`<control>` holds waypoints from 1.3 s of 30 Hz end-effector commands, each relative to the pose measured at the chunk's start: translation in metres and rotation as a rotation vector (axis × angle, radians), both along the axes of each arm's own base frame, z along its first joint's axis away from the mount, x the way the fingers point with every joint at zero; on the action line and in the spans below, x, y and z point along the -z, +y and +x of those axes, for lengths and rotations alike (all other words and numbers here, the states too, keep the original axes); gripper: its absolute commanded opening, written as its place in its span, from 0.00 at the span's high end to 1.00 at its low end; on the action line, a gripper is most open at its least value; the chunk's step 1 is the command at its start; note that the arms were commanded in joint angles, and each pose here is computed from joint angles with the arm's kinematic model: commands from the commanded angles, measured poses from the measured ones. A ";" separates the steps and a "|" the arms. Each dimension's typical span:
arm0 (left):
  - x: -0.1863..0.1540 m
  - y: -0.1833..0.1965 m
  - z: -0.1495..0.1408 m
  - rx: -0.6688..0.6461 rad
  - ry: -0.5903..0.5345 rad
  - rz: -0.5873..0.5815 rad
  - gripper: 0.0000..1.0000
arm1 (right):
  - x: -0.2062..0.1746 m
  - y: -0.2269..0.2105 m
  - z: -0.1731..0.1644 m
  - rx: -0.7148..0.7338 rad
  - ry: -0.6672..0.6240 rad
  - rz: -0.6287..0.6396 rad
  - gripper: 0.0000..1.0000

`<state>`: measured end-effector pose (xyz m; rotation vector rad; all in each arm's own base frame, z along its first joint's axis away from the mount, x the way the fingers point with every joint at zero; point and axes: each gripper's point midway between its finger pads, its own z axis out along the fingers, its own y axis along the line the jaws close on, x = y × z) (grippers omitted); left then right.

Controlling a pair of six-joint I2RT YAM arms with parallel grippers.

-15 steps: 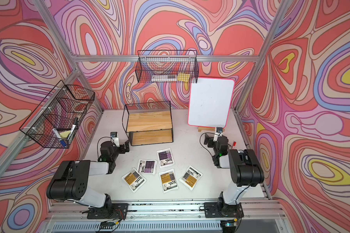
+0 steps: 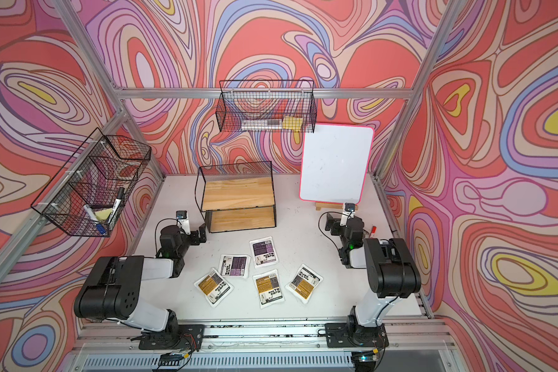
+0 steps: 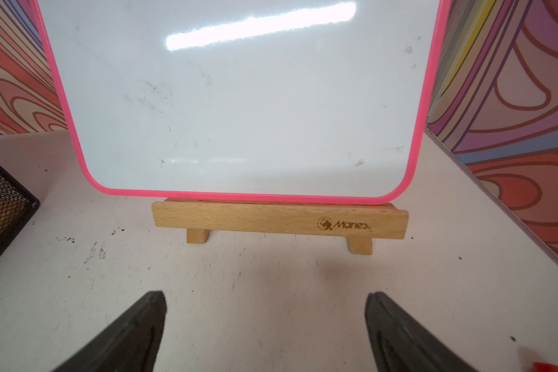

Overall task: Place the bagged coffee beans on the shelf by color
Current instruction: Adjust the bagged coffee beans at the center of the board.

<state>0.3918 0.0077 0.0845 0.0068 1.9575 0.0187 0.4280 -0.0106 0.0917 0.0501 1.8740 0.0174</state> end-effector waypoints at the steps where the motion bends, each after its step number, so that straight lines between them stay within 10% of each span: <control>1: -0.003 -0.005 0.002 0.020 -0.013 -0.011 0.01 | -0.005 0.003 0.001 -0.013 -0.018 -0.008 0.02; 15: -0.041 0.010 -0.007 -0.088 -0.026 0.016 0.01 | -0.067 -0.023 -0.012 0.261 0.232 0.233 0.02; 23: -0.087 0.027 -0.024 -0.305 0.048 -0.154 0.01 | -0.088 0.034 -0.034 0.066 0.292 0.580 0.02; 31: -0.098 -0.032 -0.056 -0.180 0.166 -0.367 0.01 | -0.063 0.068 -0.082 -0.014 0.471 0.711 0.02; 39: -0.093 -0.104 -0.098 0.019 0.228 -0.297 0.01 | -0.027 0.111 -0.138 -0.073 0.710 0.645 0.02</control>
